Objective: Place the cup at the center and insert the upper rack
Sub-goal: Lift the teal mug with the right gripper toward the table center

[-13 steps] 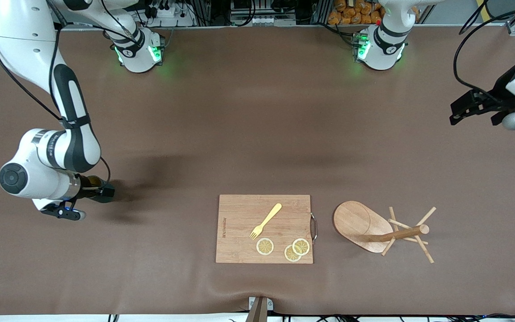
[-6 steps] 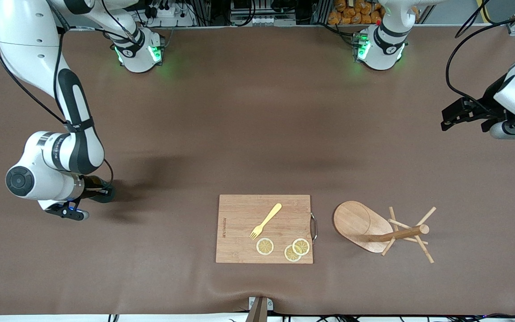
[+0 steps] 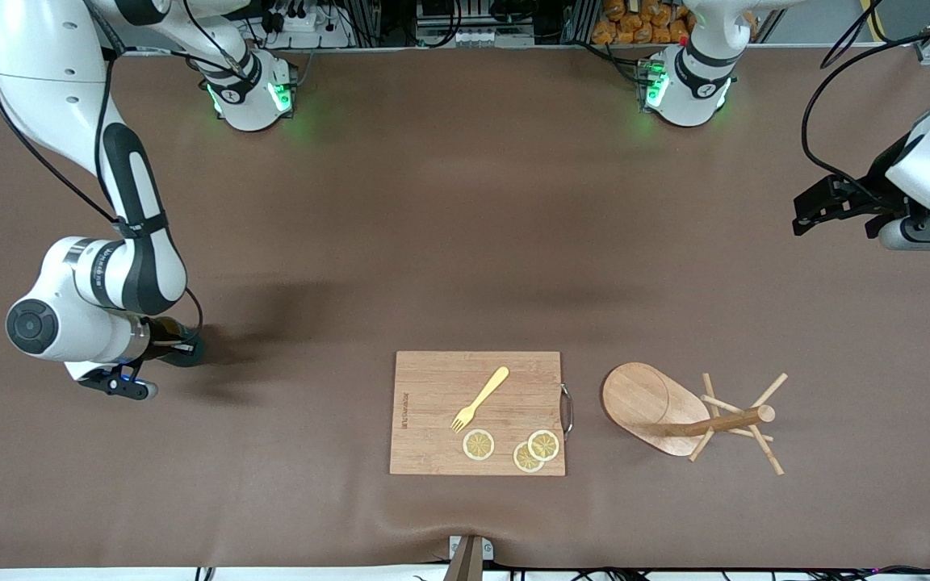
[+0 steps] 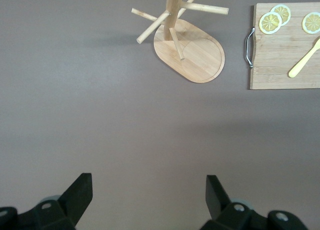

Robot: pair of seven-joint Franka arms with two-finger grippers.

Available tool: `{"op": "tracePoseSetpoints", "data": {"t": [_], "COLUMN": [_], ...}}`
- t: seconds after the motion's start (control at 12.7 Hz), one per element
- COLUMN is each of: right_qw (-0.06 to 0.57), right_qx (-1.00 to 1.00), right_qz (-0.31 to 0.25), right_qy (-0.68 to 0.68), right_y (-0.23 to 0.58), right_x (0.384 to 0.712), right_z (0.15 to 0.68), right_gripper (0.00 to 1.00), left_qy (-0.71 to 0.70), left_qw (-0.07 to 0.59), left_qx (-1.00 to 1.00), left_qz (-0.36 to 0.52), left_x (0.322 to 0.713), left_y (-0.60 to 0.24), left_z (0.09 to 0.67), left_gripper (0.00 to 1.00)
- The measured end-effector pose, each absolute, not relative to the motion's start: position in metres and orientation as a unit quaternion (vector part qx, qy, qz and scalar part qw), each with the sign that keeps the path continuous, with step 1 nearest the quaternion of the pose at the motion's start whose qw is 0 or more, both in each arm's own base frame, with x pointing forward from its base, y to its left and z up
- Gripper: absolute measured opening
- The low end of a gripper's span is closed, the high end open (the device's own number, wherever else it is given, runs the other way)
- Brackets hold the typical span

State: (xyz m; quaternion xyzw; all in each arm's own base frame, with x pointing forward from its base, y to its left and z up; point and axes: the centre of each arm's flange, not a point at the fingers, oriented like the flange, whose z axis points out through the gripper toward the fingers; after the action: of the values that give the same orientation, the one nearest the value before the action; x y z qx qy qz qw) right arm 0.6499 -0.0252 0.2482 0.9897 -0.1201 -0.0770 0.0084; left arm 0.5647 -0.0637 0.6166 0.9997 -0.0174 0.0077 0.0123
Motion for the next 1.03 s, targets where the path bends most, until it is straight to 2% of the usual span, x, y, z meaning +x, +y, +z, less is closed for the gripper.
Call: {"op": "tracePoseSetpoints", "data": {"t": [0.32, 0.55, 0.79, 1.03], "right_qw": [-0.006, -0.015, -0.017, -0.005], "right_qx": [0.993, 0.992, 0.989, 0.988], "right_qz": [-0.078, -0.093, -0.100, -0.094], "right_qy": [-0.087, -0.089, -0.107, -0.123], "right_y": [0.022, 0.072, 0.146, 0.272], "right_x": [0.652, 0.640, 0.611, 0.561], "right_z": [0.311, 0.377, 0.427, 0.448], "right_gripper": [0.05, 0.05, 0.05, 0.05], "left_qy": [-0.017, -0.017, -0.016, -0.015], "left_qw": [0.012, 0.012, 0.012, 0.012], "left_qx": [1.000, 1.000, 1.000, 1.000], "left_qz": [0.008, 0.010, 0.010, 0.010], "left_x": [0.565, 0.564, 0.564, 0.564], "left_y": [-0.064, -0.063, -0.062, -0.061], "left_z": [0.617, 0.619, 0.619, 0.619], "left_gripper": [1.00, 1.00, 1.00, 1.00]}}
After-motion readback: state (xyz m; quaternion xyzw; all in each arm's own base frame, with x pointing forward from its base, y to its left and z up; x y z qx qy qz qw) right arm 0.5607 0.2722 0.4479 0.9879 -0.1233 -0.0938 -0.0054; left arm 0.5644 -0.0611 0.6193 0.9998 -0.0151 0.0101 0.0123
